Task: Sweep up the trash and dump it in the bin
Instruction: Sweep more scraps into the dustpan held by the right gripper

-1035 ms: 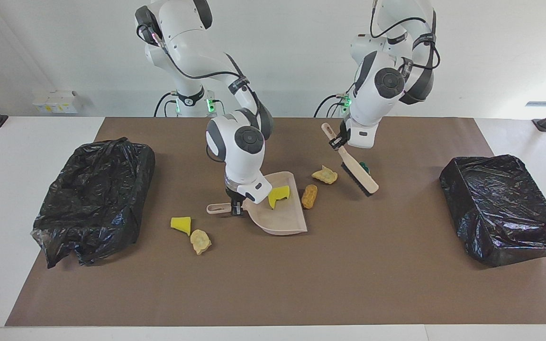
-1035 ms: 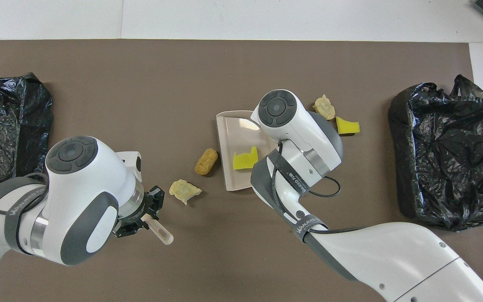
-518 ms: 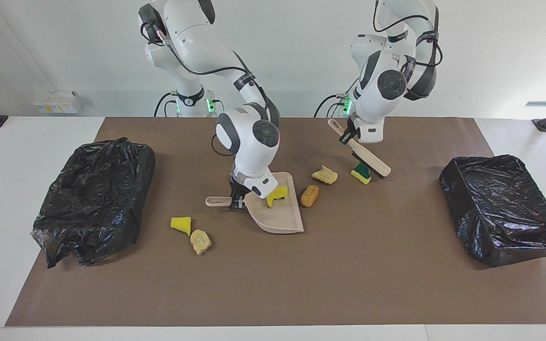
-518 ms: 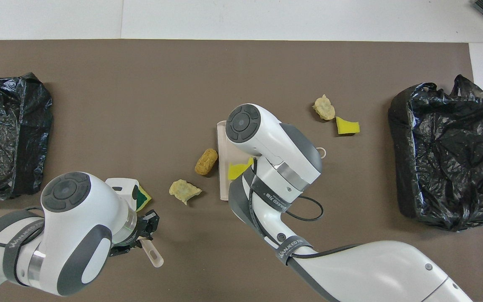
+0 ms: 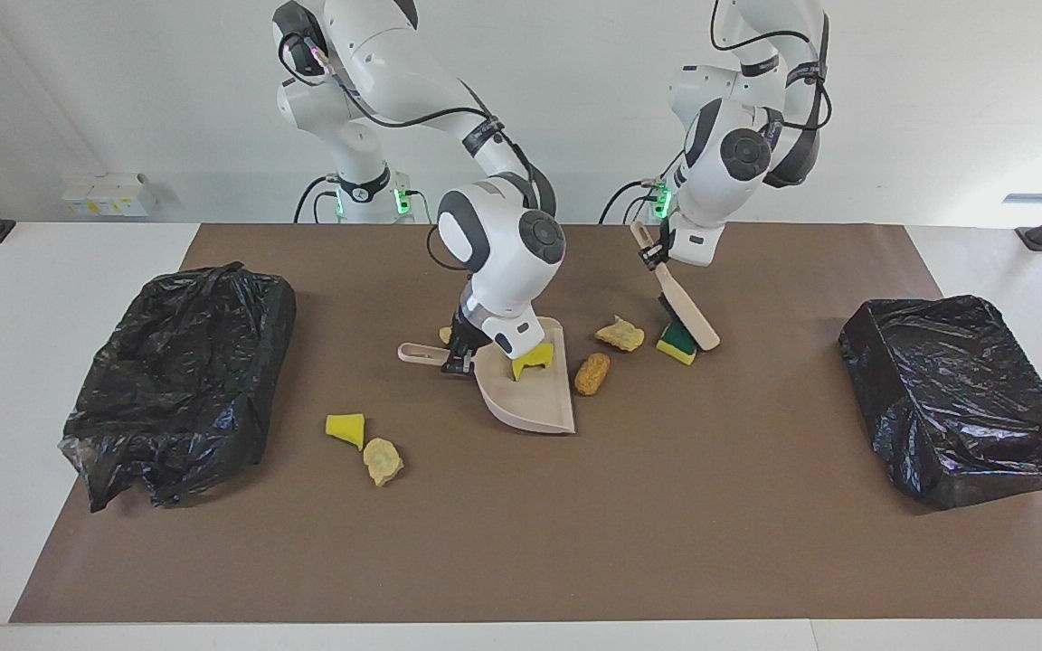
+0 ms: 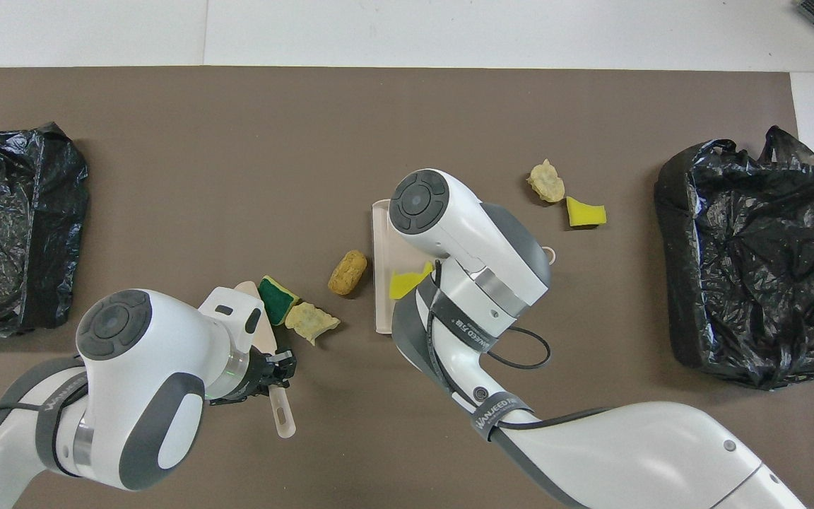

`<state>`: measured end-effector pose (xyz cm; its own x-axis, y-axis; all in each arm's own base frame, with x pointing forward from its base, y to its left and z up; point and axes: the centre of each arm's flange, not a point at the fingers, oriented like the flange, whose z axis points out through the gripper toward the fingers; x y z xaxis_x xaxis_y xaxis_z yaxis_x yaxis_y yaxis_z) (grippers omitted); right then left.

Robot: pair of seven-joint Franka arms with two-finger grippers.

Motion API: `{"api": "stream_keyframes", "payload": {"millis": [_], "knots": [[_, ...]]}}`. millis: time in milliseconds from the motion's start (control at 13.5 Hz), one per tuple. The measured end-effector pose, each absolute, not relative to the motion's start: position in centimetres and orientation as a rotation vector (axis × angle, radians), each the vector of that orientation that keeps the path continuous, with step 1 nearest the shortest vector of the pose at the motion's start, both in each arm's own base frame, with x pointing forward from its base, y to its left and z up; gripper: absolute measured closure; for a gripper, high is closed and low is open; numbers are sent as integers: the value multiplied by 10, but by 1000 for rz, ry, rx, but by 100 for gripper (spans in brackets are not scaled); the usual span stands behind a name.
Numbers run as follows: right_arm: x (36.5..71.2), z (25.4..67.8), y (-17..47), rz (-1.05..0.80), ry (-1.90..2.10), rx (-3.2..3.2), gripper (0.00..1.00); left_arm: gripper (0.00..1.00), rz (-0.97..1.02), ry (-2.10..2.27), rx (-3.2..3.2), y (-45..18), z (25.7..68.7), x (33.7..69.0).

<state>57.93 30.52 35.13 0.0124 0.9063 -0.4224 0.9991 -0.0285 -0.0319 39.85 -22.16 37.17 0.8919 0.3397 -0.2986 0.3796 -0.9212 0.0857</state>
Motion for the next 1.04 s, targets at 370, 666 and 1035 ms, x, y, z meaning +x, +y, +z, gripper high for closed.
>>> {"api": "stream_keyframes", "payload": {"millis": [370, 666, 1035], "knots": [[579, 351, 305, -480, 1973, 2016, 68, 74, -383, 547, 2821, -270, 359, 395], [580, 351, 303, -485, 1969, 2020, 68, 74, -333, 563, 2755, -301, 360, 417], [580, 349, 301, -490, 1957, 2028, 68, 74, -256, 515, 2708, -345, 368, 444]]}}
